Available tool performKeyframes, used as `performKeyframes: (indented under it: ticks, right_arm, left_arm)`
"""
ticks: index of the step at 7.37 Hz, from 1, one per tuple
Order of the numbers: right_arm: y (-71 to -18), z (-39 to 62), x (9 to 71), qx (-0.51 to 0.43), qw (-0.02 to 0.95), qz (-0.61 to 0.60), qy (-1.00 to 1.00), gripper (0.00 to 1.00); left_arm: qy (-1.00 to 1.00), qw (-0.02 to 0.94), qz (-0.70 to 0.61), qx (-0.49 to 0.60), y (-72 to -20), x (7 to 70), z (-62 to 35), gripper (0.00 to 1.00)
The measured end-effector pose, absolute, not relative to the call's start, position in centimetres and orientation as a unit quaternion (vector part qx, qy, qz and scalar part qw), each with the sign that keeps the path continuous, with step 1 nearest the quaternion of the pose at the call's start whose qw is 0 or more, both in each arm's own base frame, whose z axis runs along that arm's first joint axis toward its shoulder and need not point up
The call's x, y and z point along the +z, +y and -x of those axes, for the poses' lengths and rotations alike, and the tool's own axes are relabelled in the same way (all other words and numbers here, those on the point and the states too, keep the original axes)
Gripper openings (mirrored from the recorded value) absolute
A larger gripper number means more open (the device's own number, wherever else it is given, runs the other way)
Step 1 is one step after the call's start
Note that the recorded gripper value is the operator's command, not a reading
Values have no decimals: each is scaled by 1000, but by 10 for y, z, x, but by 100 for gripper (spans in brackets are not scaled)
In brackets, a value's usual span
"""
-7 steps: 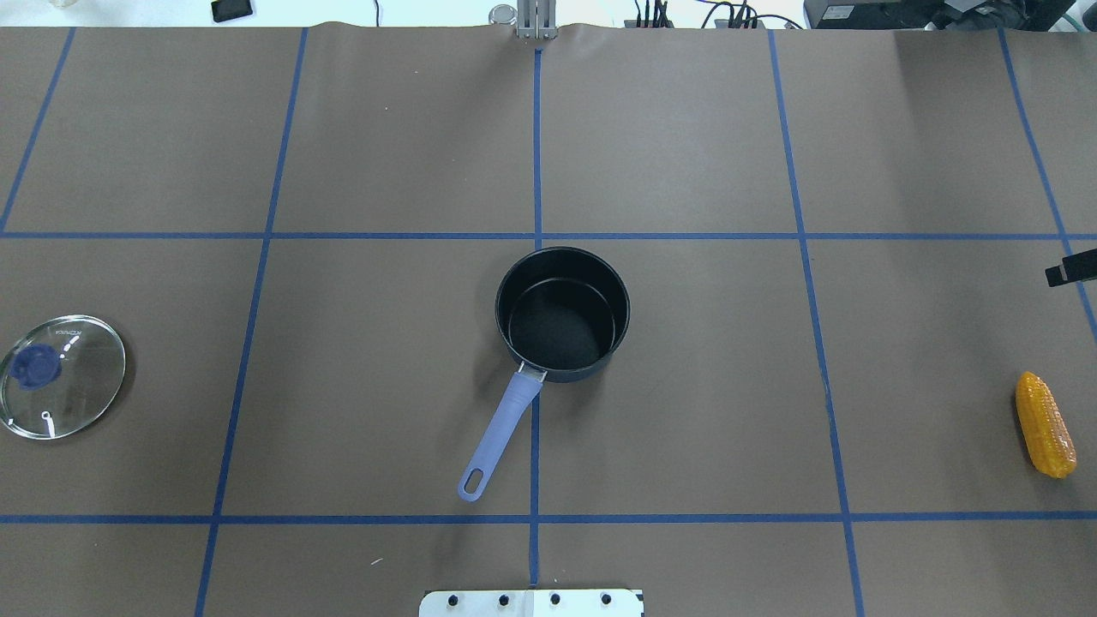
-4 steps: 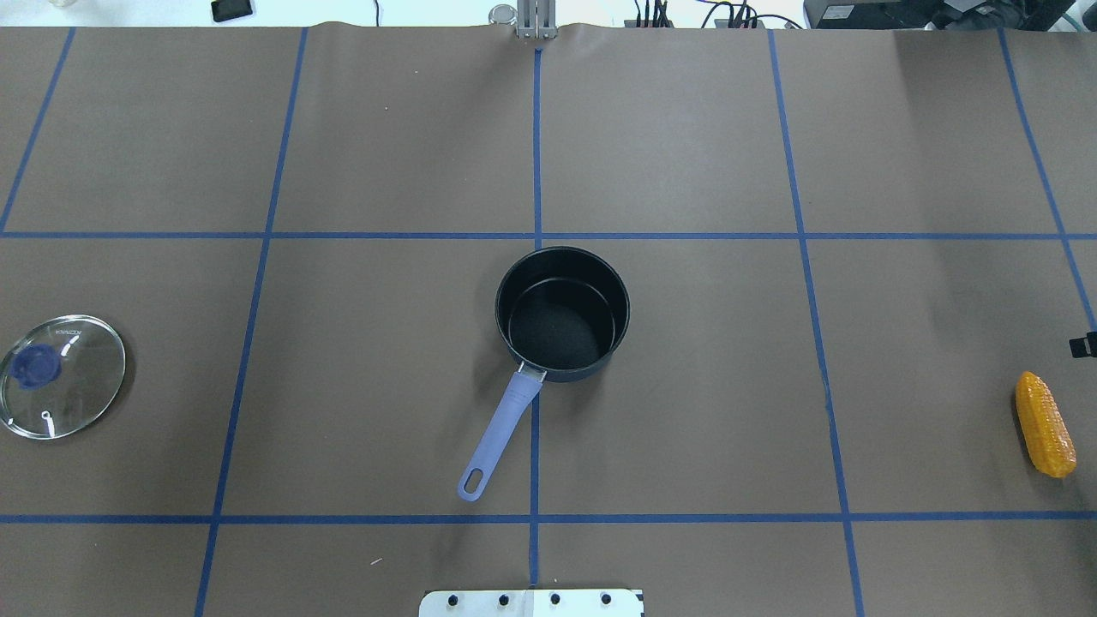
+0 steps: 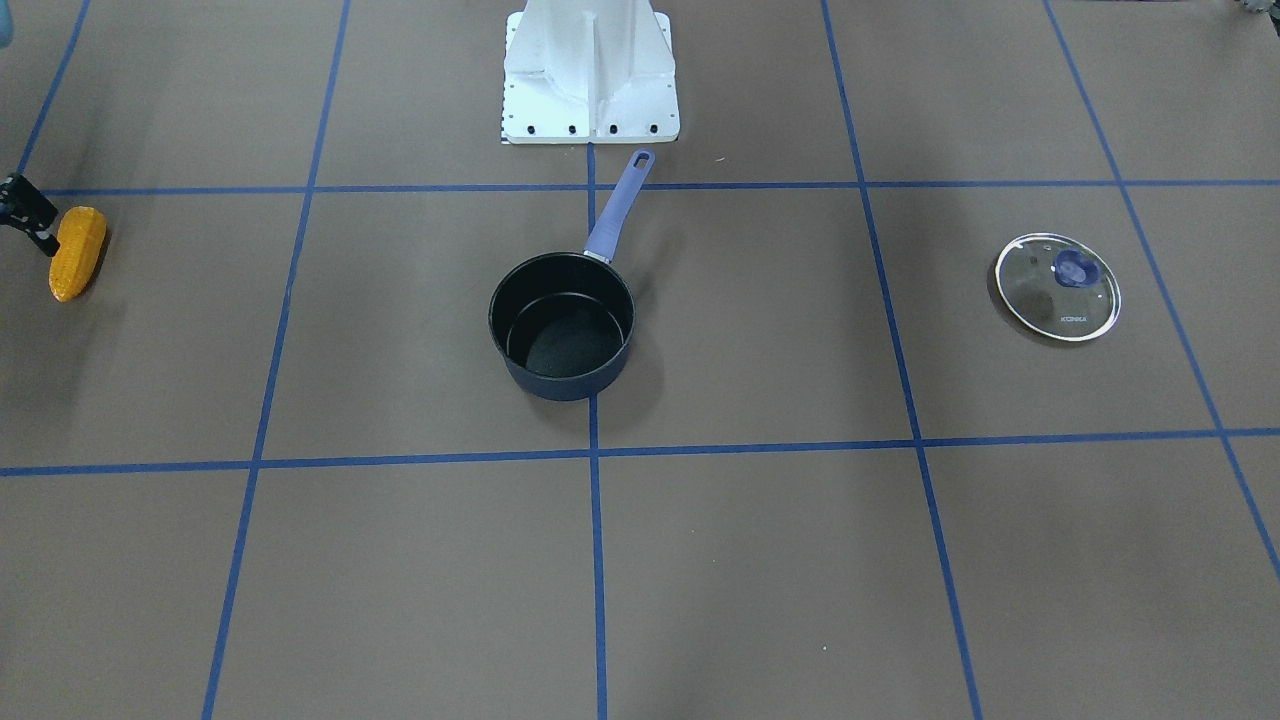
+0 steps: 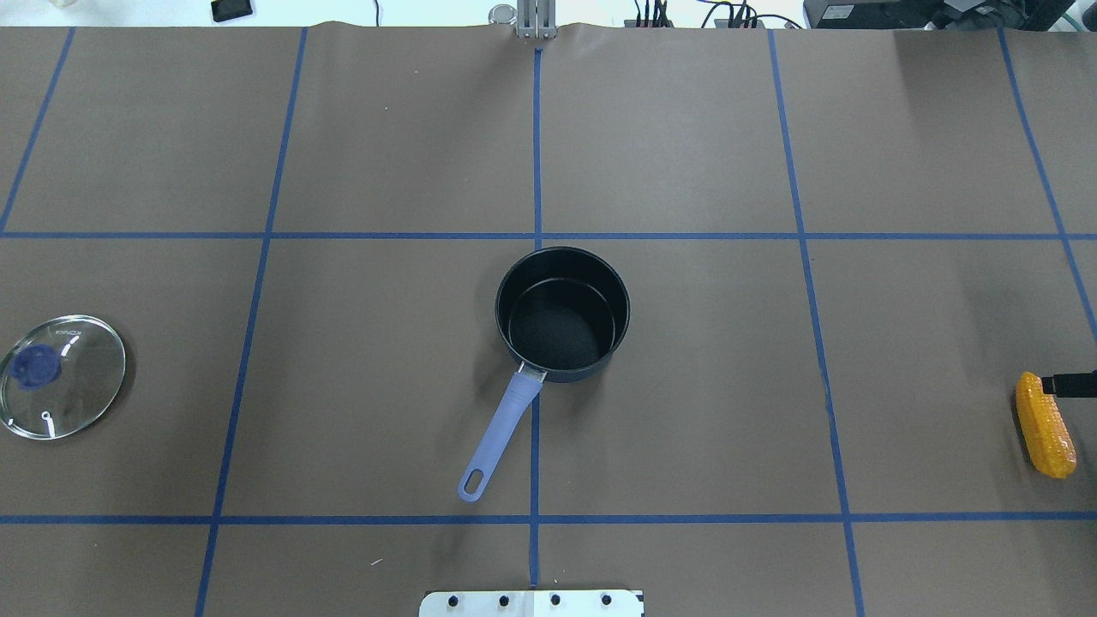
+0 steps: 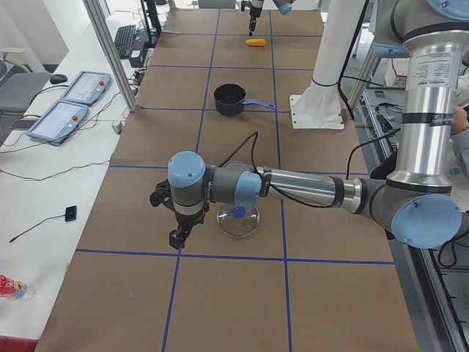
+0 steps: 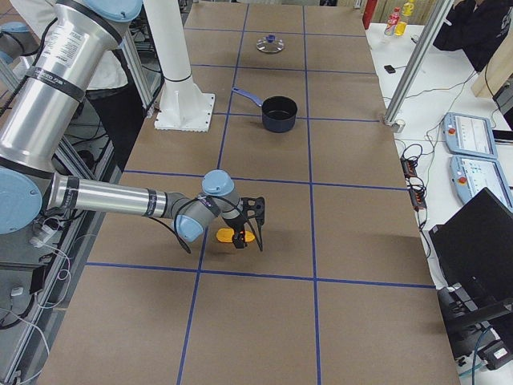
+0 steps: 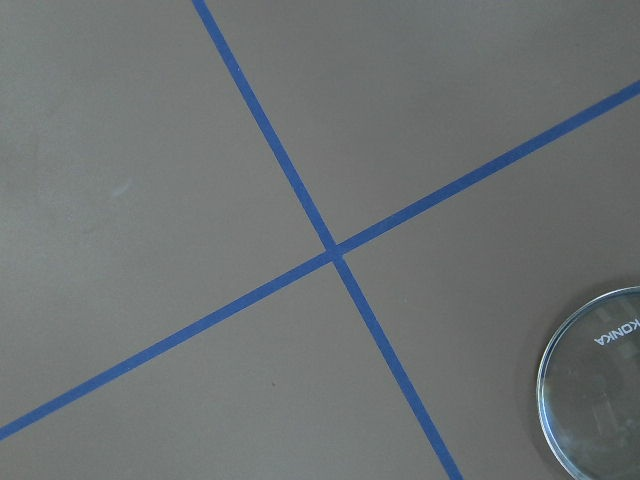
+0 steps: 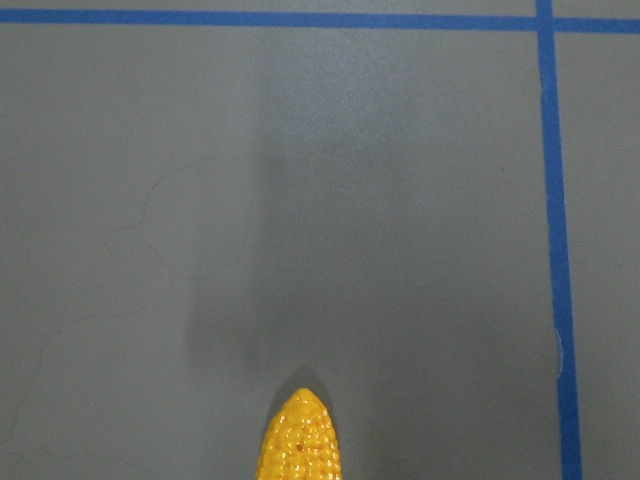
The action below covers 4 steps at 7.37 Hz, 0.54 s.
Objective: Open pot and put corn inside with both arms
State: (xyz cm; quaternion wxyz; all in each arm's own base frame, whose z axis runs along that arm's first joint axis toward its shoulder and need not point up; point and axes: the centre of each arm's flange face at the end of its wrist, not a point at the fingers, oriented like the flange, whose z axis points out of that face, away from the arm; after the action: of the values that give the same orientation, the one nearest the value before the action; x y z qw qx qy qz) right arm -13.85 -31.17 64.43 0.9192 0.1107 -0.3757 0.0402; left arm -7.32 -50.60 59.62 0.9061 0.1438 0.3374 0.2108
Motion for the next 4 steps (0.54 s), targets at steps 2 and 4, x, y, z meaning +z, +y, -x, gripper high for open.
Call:
performKeyframes:
  ticks: [2,4]
  right_arm:
    - [-300,169,649,39,923,-117,-365,66]
    - [-287,172,671,29,921,-122,-370,12]
  left_arm:
    - [337,906,-146,212,-508,594,73,98]
    - [336,906,-147,212,-509,592,73,98]
